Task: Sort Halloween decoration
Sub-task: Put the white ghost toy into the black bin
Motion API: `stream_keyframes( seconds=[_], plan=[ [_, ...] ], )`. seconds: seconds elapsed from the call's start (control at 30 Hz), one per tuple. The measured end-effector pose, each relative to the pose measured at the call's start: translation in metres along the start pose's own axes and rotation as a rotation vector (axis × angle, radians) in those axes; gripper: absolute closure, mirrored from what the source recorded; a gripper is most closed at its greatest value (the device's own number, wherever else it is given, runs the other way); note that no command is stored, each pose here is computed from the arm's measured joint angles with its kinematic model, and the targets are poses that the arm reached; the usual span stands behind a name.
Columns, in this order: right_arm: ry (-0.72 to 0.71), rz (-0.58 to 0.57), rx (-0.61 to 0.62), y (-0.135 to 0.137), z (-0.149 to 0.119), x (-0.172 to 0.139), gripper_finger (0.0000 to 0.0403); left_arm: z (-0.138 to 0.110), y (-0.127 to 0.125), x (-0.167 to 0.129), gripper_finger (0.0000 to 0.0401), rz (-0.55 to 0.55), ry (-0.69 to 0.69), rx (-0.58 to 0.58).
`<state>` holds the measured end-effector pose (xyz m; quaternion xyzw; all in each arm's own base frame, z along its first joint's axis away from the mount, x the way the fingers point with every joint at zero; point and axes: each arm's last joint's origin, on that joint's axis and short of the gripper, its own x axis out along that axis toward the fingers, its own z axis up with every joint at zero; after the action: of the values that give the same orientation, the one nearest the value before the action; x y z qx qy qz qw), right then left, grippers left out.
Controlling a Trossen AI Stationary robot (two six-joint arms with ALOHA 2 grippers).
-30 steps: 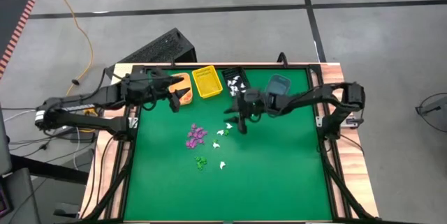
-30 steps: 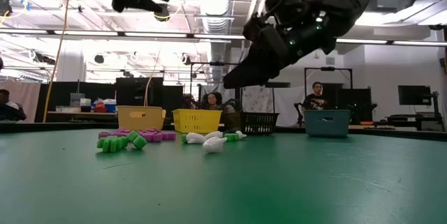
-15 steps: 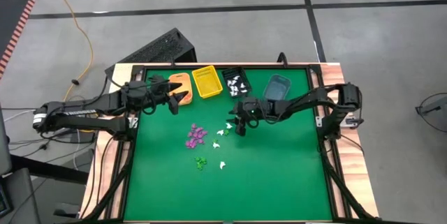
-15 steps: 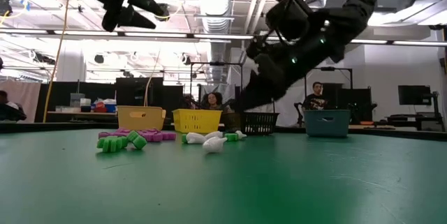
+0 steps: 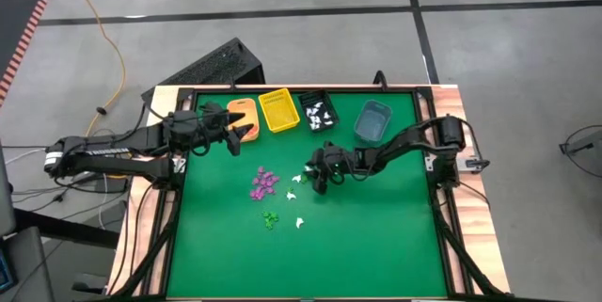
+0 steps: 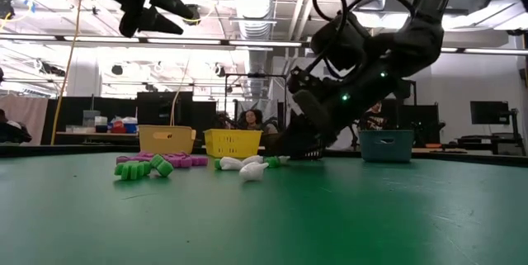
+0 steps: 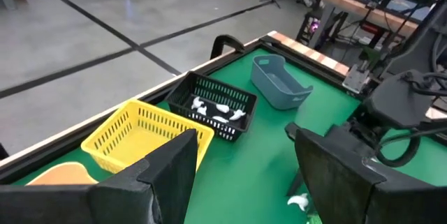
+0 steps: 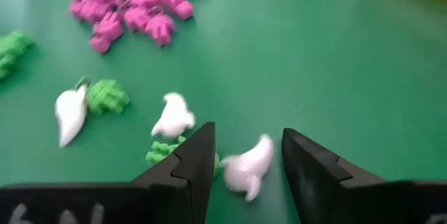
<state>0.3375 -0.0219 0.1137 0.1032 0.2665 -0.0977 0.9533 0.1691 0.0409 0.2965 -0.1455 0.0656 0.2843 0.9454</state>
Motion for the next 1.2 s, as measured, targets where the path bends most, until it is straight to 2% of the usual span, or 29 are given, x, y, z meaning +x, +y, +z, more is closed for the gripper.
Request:
stream_keyframes(
  seconds=[0.3, 0.43, 0.6, 0.97, 1.2],
  plan=[
    [0.049, -0.066, 0.009, -0.002, -0.005, 0.0, 0.023, -0.002, 0.001, 0.0, 0.017, 0.005, 0.016, -0.004],
    [0.118, -0.143, -0.029, -0.002, -0.013, -0.002, 0.023, -0.002, 0.001, 0.0, 0.017, 0.005, 0.021, -0.008],
    [0.11, -0.165, -0.061, 0.004, -0.017, -0.004, 0.0236, -0.002, 0.001, 0.0, 0.017, 0.006, 0.021, -0.007],
    [0.1, -0.217, -0.075, 0.008, -0.02, -0.005, 0.032, -0.002, 0.001, 0.0, 0.017, 0.014, 0.017, -0.006],
    [0.099, -0.217, -0.056, 0.008, -0.021, -0.005, 0.0348, -0.002, 0.001, 0.0, 0.017, 0.014, 0.017, -0.01]
  ],
)
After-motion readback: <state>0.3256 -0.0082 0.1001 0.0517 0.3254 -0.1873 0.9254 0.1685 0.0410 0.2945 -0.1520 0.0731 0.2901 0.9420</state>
